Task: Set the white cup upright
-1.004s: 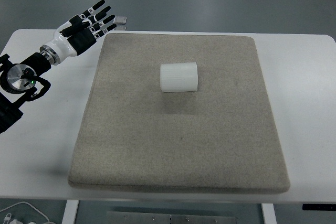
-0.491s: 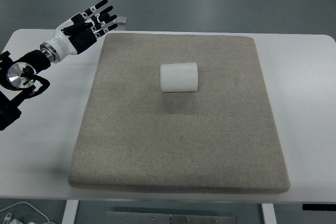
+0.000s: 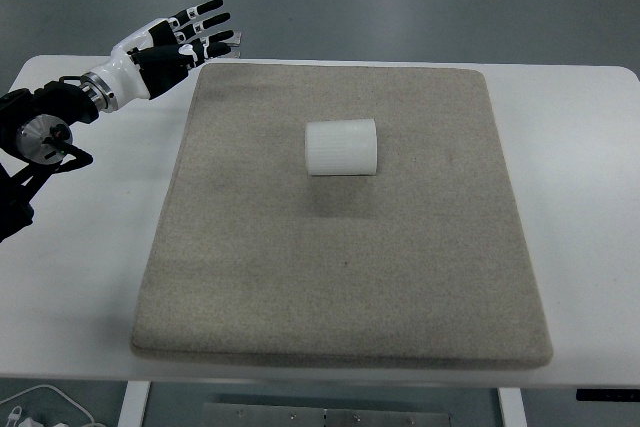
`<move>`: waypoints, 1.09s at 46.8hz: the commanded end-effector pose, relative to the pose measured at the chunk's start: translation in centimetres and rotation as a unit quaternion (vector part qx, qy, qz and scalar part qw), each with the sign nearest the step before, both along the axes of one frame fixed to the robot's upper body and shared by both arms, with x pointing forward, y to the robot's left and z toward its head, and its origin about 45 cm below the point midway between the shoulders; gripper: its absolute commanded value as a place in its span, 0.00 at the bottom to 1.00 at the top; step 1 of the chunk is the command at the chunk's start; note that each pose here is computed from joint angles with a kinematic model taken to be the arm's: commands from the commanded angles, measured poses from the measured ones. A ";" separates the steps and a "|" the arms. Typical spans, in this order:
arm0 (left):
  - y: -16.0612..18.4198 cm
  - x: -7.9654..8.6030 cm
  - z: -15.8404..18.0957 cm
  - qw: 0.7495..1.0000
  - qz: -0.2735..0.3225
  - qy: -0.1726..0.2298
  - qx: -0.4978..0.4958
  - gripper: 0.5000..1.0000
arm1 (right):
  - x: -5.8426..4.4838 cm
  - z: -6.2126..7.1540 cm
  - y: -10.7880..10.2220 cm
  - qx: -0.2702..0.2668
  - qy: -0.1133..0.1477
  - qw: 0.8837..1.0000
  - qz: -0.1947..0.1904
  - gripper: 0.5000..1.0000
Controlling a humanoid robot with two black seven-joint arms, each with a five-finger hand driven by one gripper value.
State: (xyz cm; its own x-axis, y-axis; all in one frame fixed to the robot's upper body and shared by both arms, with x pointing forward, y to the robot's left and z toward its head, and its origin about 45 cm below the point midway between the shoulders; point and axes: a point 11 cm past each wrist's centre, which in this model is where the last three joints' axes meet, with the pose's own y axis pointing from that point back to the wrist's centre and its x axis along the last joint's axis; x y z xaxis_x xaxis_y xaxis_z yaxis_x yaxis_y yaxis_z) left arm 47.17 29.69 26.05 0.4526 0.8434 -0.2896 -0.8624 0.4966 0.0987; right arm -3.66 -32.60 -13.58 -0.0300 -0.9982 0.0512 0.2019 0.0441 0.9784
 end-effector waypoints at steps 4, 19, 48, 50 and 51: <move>-0.9 0.0 0.9 0.999 -0.024 -0.017 0.034 0.98 | 0.0 0.0 0.0 0.000 0.000 1.000 0.000 0.86; -2.6 -0.7 1.0 0.989 -0.073 -0.042 0.118 0.99 | 0.0 0.0 0.0 0.000 0.000 1.000 0.000 0.86; -7.9 -2.8 1.4 0.933 -0.184 -0.126 0.284 0.98 | 0.0 0.0 0.0 0.001 0.000 1.000 0.000 0.86; -7.9 -2.9 1.4 0.927 -0.187 -0.129 0.298 0.98 | 0.0 0.0 0.0 0.000 0.000 1.000 0.000 0.86; -7.9 -2.9 1.3 0.925 -0.188 -0.130 0.304 0.98 | 0.0 0.0 0.0 0.000 0.000 1.000 0.000 0.86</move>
State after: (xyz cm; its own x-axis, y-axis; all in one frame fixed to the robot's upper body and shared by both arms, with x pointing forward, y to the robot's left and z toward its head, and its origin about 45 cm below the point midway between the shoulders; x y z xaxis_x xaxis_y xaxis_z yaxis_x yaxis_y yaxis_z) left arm 44.34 21.86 27.51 0.7340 0.6034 0.3118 -0.6763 0.6917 0.2535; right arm -3.65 -32.60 -13.58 -0.0309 -0.9982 0.0512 0.2017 0.0440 0.9785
